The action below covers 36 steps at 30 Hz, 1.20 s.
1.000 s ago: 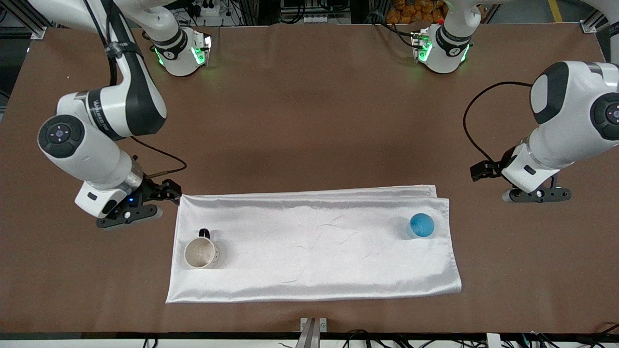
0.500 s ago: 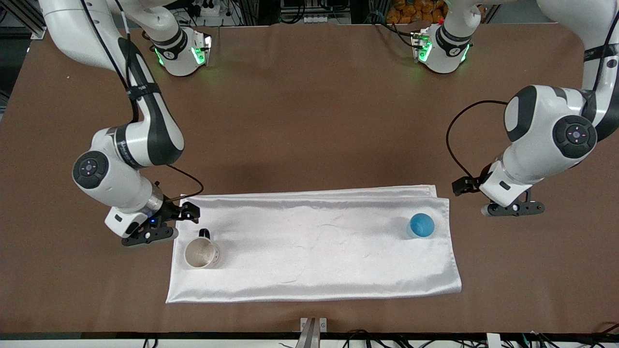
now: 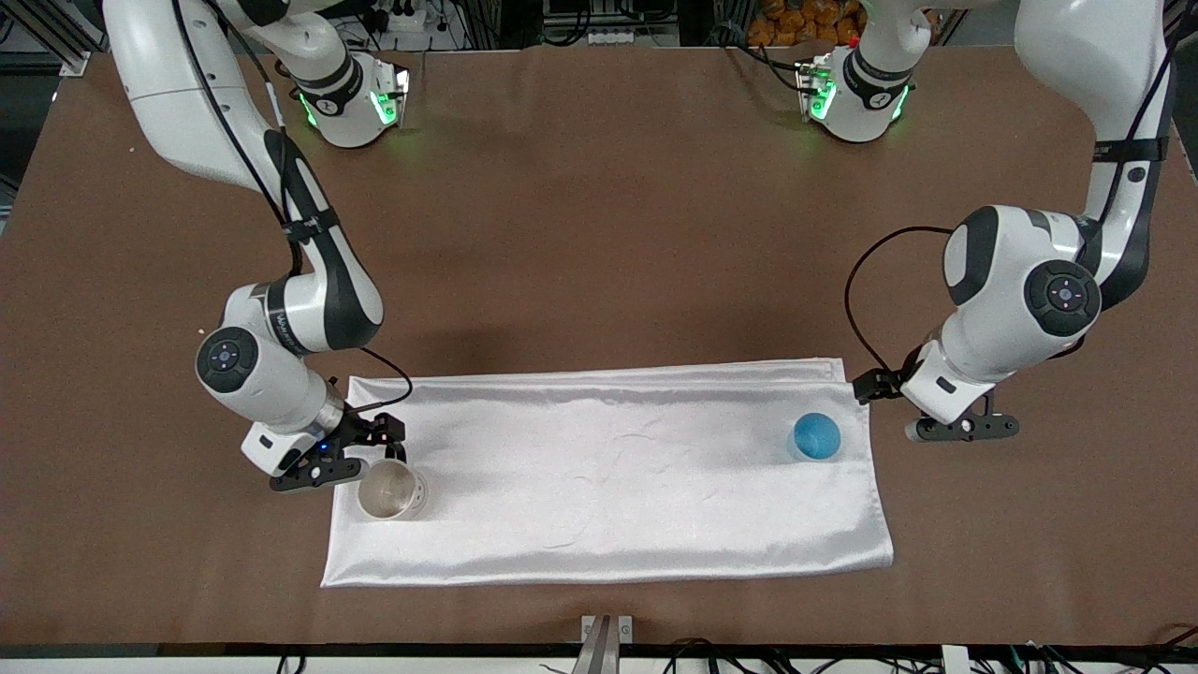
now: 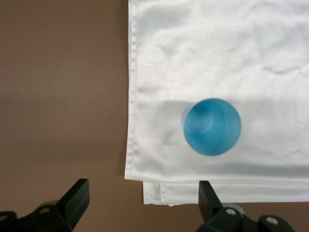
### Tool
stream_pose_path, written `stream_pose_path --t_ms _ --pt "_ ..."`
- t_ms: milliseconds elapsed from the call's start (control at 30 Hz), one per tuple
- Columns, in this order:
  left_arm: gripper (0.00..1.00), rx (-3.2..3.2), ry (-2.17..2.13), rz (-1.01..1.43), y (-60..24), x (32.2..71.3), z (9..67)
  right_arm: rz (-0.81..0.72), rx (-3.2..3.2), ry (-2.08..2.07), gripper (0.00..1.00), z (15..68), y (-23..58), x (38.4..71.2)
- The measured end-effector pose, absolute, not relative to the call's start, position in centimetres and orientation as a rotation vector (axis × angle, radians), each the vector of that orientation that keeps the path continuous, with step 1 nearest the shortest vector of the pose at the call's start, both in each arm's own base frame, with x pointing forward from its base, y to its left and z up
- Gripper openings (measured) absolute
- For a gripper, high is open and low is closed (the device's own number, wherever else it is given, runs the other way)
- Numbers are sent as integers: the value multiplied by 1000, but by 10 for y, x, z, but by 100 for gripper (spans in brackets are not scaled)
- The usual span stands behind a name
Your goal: Place blue cup into white mug on table
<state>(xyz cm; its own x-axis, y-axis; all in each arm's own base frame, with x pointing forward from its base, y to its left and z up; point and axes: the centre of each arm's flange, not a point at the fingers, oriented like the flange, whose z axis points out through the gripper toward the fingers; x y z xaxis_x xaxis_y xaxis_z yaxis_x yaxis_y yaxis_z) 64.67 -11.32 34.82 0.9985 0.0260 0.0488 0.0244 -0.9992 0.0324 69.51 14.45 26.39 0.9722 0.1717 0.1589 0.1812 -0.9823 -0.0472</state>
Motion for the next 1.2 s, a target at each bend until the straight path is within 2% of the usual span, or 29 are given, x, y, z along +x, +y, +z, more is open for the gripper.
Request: stream_pose_path --t_ms 667,1200 --pt "100 3075 32 154 -135 658 284 -361 -3040 -268 100 241 152 701" --pt "100 3070 21 155 -142 660 266 -404 -3032 -271 100 239 155 705"
